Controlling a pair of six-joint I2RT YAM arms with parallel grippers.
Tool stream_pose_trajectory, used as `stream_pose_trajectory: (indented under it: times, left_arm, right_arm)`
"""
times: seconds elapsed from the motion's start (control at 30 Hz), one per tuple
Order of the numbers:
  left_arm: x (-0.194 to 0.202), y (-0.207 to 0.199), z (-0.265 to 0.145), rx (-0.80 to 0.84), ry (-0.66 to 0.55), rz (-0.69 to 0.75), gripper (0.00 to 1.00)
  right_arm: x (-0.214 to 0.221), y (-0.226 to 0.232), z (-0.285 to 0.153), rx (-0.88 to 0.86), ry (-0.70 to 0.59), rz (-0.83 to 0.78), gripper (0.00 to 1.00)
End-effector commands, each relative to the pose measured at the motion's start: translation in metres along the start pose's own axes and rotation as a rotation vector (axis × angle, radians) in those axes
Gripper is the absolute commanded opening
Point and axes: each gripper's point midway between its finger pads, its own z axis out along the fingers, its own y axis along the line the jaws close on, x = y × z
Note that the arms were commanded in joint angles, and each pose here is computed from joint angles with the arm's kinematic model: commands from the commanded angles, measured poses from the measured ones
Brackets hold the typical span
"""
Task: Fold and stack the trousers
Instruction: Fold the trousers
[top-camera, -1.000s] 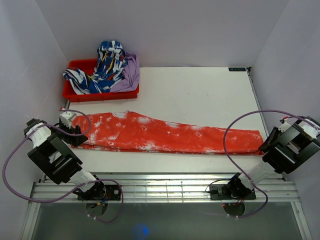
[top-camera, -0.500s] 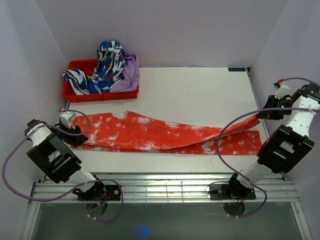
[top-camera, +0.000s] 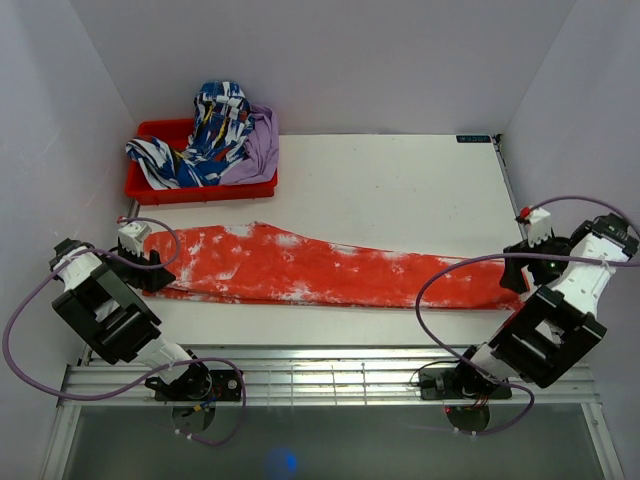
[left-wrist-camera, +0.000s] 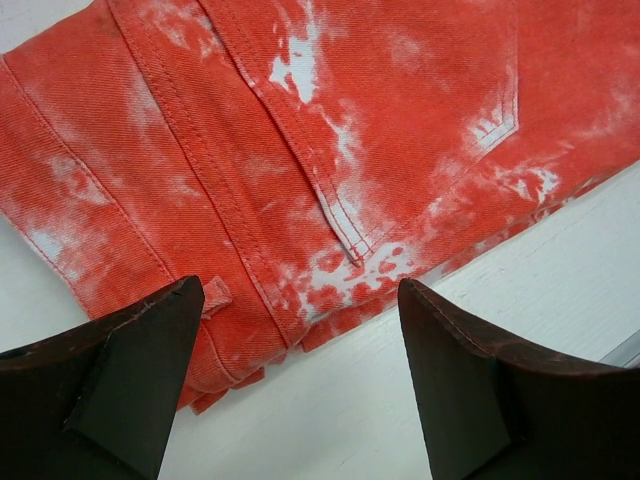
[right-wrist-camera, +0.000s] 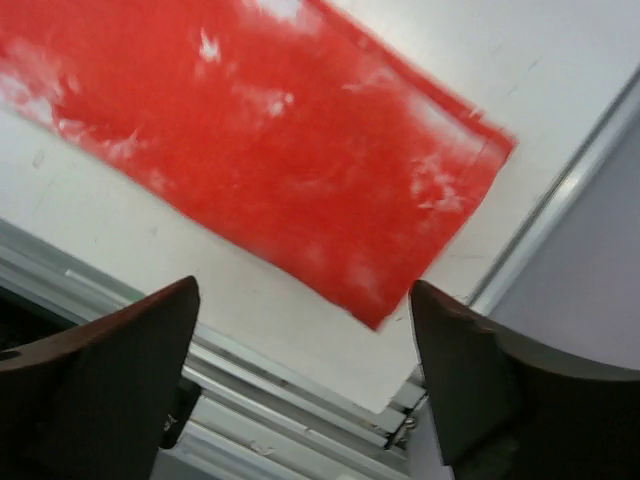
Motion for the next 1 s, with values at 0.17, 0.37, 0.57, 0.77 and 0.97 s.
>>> stream_pose_trajectory:
  times: [0.17,0.37,0.57,0.77,0.97]
  left_arm:
    - [-0.002,0.005,-0.006,-0.025,0.015,0.009,0.89]
    - [-0.008,0.007,-0.009,-0.025,0.002,-0.001,0.89]
    - [-0.008,0.017,-0.01,-0.028,0.014,-0.112,0.89]
    - [-0.016,0.032,-0.019,-0.017,-0.002,-0.265,0.89]
    - [-0.004,0.042,-0.019,-0.054,0.041,-0.317,0.89]
  right_arm:
    - [0.071,-0.037,-0.002,0.031,0.155,0.074,0.93]
    - [0.069,-0.035,0.013,-0.07,0.126,0.342,0.85]
    - [0.076,-0.025,0.039,-0.088,0.13,0.383,0.77]
    - [0.094,-0.03,0.068,-0.072,0.186,0.381,0.75]
    - [0.11,-0.051,0.08,-0.055,0.255,0.387,0.59]
